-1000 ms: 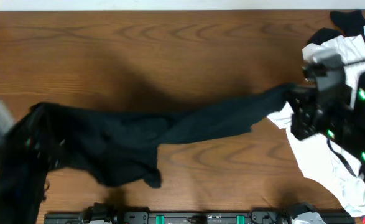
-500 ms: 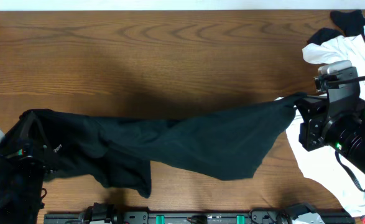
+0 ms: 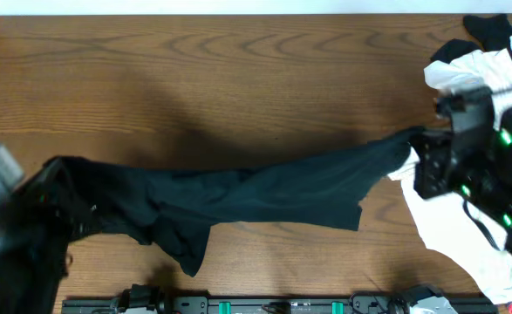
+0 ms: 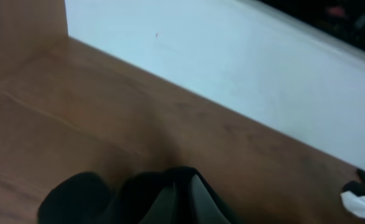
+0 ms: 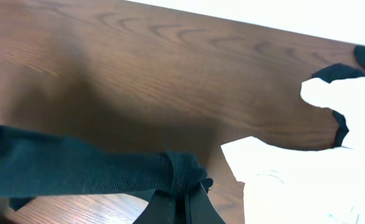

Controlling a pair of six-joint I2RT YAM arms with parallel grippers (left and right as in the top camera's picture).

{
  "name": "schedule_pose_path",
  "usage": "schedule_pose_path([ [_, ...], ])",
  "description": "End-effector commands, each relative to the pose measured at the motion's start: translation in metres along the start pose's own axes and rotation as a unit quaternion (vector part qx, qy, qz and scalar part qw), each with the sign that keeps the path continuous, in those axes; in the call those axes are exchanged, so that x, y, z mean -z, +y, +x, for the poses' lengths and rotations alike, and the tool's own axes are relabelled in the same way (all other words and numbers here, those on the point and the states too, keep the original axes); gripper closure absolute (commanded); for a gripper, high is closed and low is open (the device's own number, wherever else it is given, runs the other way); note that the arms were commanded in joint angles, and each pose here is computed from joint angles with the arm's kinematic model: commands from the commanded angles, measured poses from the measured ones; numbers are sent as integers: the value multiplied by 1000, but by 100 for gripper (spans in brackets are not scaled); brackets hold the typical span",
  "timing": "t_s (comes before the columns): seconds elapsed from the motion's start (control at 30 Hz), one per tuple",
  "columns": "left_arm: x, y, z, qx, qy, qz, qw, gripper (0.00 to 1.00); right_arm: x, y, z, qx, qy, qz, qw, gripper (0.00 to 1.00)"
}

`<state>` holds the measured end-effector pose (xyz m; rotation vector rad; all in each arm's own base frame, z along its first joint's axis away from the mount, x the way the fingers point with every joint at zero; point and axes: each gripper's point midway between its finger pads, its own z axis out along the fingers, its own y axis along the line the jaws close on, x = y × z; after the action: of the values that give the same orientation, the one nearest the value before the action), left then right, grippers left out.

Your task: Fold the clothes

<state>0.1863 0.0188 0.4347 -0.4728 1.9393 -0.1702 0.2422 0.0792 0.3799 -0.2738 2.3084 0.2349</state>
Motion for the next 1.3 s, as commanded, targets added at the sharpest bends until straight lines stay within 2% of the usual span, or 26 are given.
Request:
schedule_pose_path([
  [0.0,-43,-9,4,5,57,1,998,94,-40,-7,-5,-5,47,14,999,99],
  [0.2,-164,-27,15,2,152,13,988,94,-151,-22,-20,-8,108,25,994,99],
  [0.3,-238,-44,13,1,165,48,985,94,-206,-42,-51,-44,68,29,996,99],
  [0.4,-286,-76,-2,-2,165,128,978,94,-231,-67,-99,-74,-3,41,996,99],
  [0.53,-298,-91,-57,-17,109,148,983,94,-200,-80,-162,-84,-89,48,991,99],
  [0.63,-265,-97,-107,-33,49,157,986,94,-149,-81,-202,-80,-156,58,983,99],
  [0.73,-232,-95,-127,-37,27,155,987,94,-118,-79,-209,-81,-166,60,981,99],
  [0.83,-214,-89,-110,-50,63,143,987,94,-118,-78,-184,-87,-113,63,988,99],
  [1.0,-219,-59,-22,-64,238,81,966,94,-146,-80,-96,-107,69,79,989,99],
  [1.1,-228,-27,32,-65,343,6,937,94,-167,-81,-38,-107,183,81,974,99],
  [1.27,-249,14,120,-50,491,-57,868,94,-195,-80,47,-88,329,73,937,99],
])
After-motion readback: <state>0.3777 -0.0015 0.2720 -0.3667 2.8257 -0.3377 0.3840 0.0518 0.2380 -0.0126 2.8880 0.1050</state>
